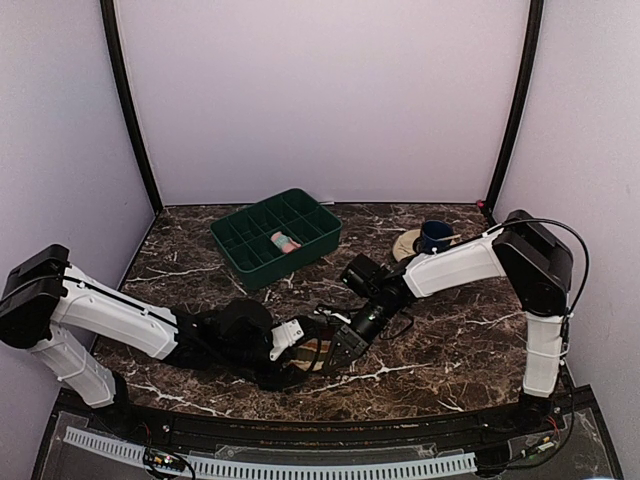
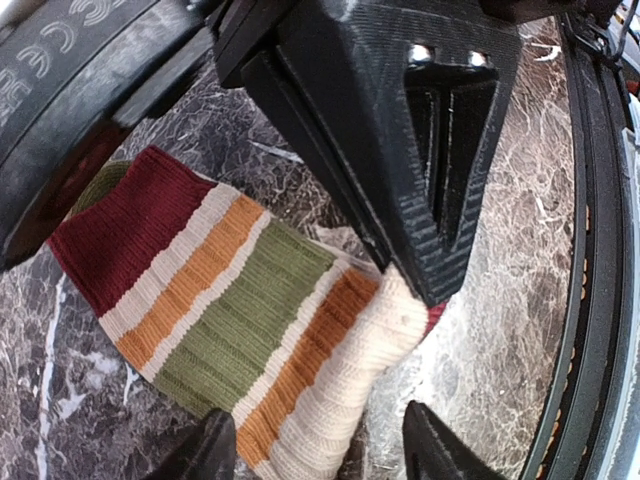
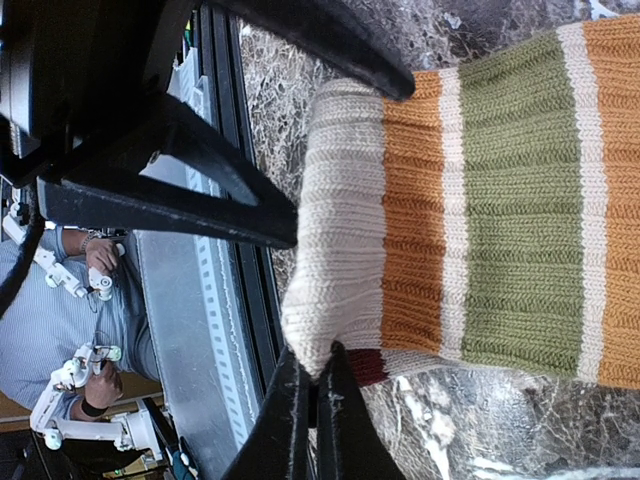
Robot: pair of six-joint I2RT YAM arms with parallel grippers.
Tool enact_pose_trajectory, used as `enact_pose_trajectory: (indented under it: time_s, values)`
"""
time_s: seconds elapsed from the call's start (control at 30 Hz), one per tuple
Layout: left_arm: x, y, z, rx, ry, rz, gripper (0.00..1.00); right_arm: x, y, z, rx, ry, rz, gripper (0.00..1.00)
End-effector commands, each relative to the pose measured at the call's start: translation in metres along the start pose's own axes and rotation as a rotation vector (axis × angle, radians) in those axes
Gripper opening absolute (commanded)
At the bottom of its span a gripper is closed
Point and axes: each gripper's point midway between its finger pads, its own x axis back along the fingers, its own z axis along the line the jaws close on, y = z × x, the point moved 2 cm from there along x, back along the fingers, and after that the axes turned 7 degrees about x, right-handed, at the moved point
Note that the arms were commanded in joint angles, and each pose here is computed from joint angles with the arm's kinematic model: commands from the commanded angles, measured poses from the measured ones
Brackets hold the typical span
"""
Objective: Roll the socks
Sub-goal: Roll the sock at the center of the board.
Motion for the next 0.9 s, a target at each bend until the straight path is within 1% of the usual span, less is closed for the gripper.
enact_pose_trajectory:
  time_s: [0.0,0.1,0.27,0.33,0.37,0.5,0.63,0.77,0.87]
  values:
    - [-0.002,0.004,-0.005,-0.010,-0.017,0.013,0.52,0.005,0.001,0.005,0.010,0.012,-0.014,0.00]
    - [-0.003,0.005,-0.005,-0.011,-0.018,0.012,0.44,0.005,0.000,0.004,0.008,0.013,-0.013,0.00]
    - [-0.005,0.002,-0.006,-0.012,-0.025,0.027,0.37,0.005,-0.001,0.004,0.006,0.014,-0.011,0.00]
    - [-0.005,0.001,-0.007,-0.010,-0.031,0.032,0.32,0.005,-0.001,0.003,0.003,0.014,-0.011,0.00]
    - [-0.005,0.001,-0.007,-0.010,-0.034,0.034,0.28,0.005,-0.001,0.003,0.003,0.014,-0.011,0.00]
    - [-0.006,0.000,-0.009,-0.008,-0.049,0.044,0.19,0.004,-0.002,0.001,-0.002,0.012,-0.010,0.00]
    - [-0.006,0.000,-0.013,-0.009,-0.069,0.059,0.07,0.004,-0.002,0.001,-0.004,0.008,-0.007,0.00]
    - [-0.007,-0.002,-0.016,-0.007,-0.088,0.076,0.02,0.004,-0.003,0.000,-0.009,0.006,-0.005,0.00]
    - [-0.007,-0.002,-0.018,-0.006,-0.101,0.083,0.00,0.004,-0.004,-0.001,-0.012,0.001,-0.003,0.00]
